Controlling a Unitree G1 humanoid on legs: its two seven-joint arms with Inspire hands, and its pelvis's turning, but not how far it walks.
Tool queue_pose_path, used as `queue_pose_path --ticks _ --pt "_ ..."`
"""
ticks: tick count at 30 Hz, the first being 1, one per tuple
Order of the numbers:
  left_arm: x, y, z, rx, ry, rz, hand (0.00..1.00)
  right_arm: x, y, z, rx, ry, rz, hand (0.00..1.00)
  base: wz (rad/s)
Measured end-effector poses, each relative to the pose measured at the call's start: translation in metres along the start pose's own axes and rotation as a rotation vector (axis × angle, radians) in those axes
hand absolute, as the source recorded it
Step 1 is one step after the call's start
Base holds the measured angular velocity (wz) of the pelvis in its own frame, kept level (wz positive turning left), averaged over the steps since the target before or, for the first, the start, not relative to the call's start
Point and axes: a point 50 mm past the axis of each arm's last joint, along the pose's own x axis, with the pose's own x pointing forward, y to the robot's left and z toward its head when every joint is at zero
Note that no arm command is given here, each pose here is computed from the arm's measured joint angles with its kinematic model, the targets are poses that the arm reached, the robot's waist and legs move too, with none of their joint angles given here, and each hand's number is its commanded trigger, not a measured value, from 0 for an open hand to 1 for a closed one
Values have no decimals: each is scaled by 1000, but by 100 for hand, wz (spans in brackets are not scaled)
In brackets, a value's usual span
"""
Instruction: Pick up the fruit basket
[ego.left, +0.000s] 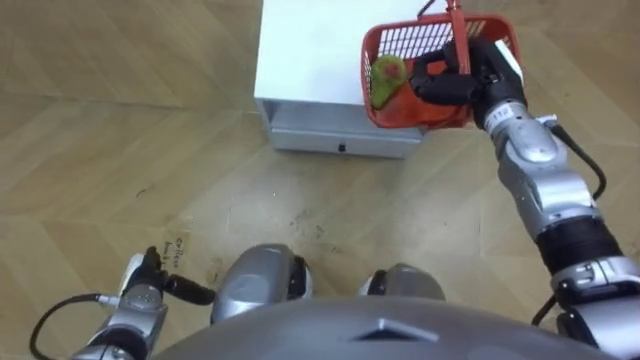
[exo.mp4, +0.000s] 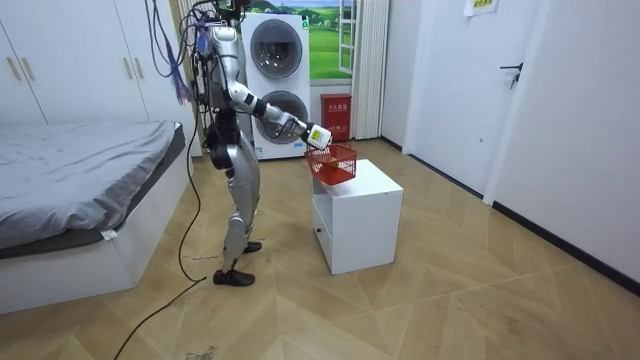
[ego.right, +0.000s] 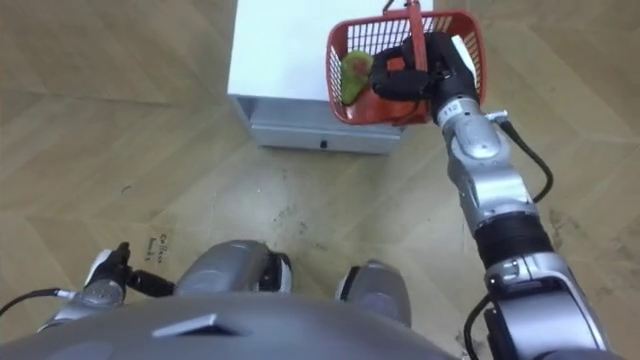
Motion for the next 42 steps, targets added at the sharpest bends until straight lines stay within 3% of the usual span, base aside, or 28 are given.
queue_pose_path --ticks 19,24,28,36,42 --pt "-5 -10 -19 147 23 -28 0 -5 16 10 13 -66 62 100 2" --pt "-7 -25 -14 138 26 -97 0 -7 16 9 27 -59 46 100 16" --pt "-7 -21 -26 106 79 -112 0 -6 31 11 44 -69 89 100 -27" --pt "0 -6 -5 134 17 -68 0 -7 32 1 64 -22 102 100 17" --pt "-2 -9 -10 165 15 -77 0 -7 31 -16 83 50 108 100 31"
